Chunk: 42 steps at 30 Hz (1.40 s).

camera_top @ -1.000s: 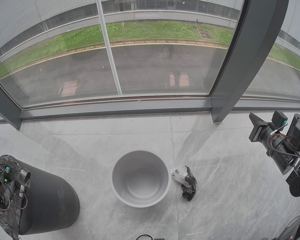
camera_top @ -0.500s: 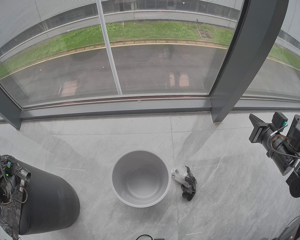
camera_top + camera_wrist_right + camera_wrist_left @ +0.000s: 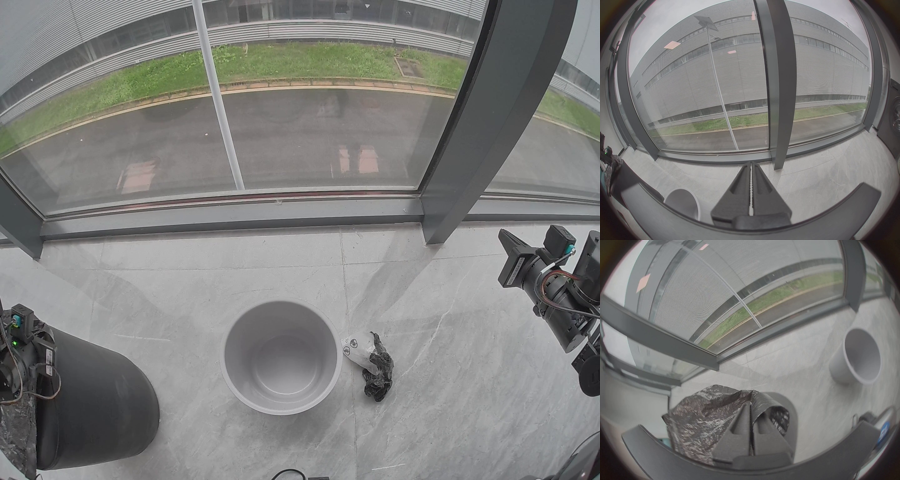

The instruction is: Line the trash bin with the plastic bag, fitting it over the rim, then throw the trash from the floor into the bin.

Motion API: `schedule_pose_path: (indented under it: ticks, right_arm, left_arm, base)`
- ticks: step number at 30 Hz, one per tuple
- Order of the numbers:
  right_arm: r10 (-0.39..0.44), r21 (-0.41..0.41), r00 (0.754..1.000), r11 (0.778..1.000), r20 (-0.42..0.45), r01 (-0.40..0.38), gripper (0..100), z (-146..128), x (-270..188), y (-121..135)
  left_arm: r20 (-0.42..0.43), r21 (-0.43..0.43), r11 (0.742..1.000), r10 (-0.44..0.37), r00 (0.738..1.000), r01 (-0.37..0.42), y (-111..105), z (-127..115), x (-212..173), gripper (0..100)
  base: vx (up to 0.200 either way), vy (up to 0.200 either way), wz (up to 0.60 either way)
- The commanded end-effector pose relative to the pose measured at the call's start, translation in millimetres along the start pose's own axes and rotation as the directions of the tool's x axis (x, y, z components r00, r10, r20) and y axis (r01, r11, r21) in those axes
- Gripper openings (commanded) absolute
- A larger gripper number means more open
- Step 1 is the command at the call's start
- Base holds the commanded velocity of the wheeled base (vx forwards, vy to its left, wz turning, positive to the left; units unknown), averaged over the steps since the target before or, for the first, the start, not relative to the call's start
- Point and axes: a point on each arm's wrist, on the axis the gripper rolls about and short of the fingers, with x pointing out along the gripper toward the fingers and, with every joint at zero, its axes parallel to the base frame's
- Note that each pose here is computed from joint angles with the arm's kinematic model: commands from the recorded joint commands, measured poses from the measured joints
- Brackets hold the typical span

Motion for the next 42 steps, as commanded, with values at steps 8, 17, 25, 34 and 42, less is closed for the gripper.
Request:
schedule_pose_path:
  ticks: [8, 17, 25, 34, 42]
  right_arm:
    - [0.008, 0.002, 1.000, 1.000, 0.009, -0.008, 0, 2, -2, 1]
    - [0.021, 0.002, 1.000, 1.000, 0.002, -0.021, 0, 1, -5, 3]
    - [0.120, 0.001, 0.992, 0.993, -0.033, -0.120, 0, -7, -17, 27]
    - [0.272, -0.009, 0.953, 0.961, -0.130, -0.275, 0, -32, -40, 83]
    - [0.345, -0.067, 0.924, 0.931, -0.164, -0.360, 0, -50, -44, 146]
  left_arm:
    - [0.332, -0.767, 0.558, -0.077, 0.940, 0.317, 26, 44, -18, 0]
    - [0.495, -0.862, -0.145, -0.445, 0.747, 0.485, 36, 71, -15, 0]
    - [0.543, -0.735, -0.191, -0.740, 0.397, 0.650, -18, 114, -38, 0]
    - [0.540, -0.558, -0.168, -0.817, 0.203, 0.813, -74, 166, -101, 0]
    - [0.579, -0.456, -0.074, -0.781, 0.232, 0.887, -85, 192, -137, 0]
  base:
    - [0.000, 0.000, 0.00]
    - [0.000, 0.000, 0.00]
    - [0.000, 0.000, 0.00]
    - [0.000, 0.000, 0.00]
    - [0.000, 0.000, 0.00]
